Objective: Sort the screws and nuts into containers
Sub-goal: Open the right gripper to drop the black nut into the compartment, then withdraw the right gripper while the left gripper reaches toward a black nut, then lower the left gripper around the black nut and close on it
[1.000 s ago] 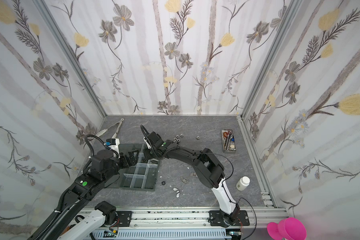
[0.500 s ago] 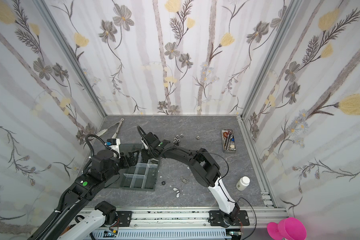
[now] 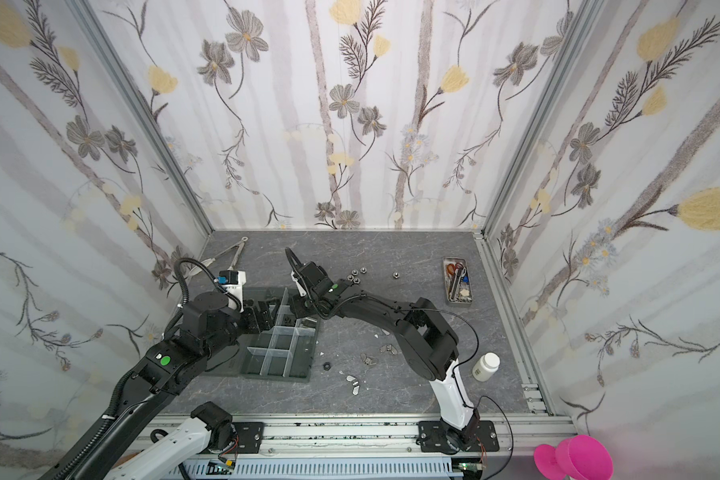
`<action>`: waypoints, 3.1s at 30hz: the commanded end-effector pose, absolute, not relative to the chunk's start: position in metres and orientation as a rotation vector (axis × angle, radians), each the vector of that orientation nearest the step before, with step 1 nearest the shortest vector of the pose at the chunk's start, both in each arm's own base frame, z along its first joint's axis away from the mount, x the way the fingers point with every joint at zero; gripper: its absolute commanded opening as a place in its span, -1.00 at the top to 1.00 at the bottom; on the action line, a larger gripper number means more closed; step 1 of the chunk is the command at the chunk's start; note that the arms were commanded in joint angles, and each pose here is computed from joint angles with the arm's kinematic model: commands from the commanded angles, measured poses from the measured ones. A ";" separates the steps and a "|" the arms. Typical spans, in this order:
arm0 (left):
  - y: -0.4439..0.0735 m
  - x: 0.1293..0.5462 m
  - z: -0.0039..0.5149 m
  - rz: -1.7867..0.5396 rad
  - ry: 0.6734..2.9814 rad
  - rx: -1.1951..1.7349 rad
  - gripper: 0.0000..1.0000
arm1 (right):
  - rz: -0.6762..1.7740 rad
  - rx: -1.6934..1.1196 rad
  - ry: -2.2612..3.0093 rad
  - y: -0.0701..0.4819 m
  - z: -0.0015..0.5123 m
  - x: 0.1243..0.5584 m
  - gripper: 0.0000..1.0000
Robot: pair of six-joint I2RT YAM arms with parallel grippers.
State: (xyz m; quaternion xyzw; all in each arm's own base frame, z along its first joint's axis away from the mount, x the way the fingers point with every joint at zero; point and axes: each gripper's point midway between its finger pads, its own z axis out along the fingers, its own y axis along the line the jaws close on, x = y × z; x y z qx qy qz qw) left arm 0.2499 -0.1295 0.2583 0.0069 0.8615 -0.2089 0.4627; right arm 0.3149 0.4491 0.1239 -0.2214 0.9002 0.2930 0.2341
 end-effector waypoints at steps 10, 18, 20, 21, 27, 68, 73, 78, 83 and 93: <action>-0.192 0.237 0.252 -0.456 2.225 0.209 -0.60 | 0.930 -0.339 2.336 0.354 0.159 0.314 0.20; -0.233 0.232 0.238 -0.366 2.276 0.300 -0.52 | 0.913 -0.208 2.280 0.285 0.167 0.300 0.20; -0.240 0.231 0.230 -0.319 2.304 0.328 -0.48 | 0.907 -0.170 2.258 0.267 0.171 0.299 0.20; -0.244 0.231 0.227 -0.304 2.314 0.339 -0.46 | 0.903 -0.155 2.251 0.259 0.172 0.298 0.19; -0.261 0.223 0.216 -0.300 2.347 0.392 -0.20 | 0.868 -0.050 2.218 0.216 0.164 0.289 0.18; -0.275 0.162 0.045 -0.091 2.751 0.544 -0.21 | 0.870 0.120 2.190 0.163 0.136 0.285 0.00; -0.276 0.161 0.036 -0.085 2.767 0.552 -0.21 | 0.870 0.124 2.194 0.163 0.135 0.286 0.00; -0.276 0.163 0.028 -0.085 2.781 0.533 -0.16 | 0.873 0.123 2.202 0.164 0.132 0.287 0.00; -0.275 0.166 0.021 -0.079 2.795 0.524 -0.10 | 0.870 0.126 2.210 0.164 0.130 0.288 0.01; -0.272 0.168 0.017 -0.093 2.805 0.513 0.04 | 0.868 0.129 2.213 0.164 0.131 0.289 0.01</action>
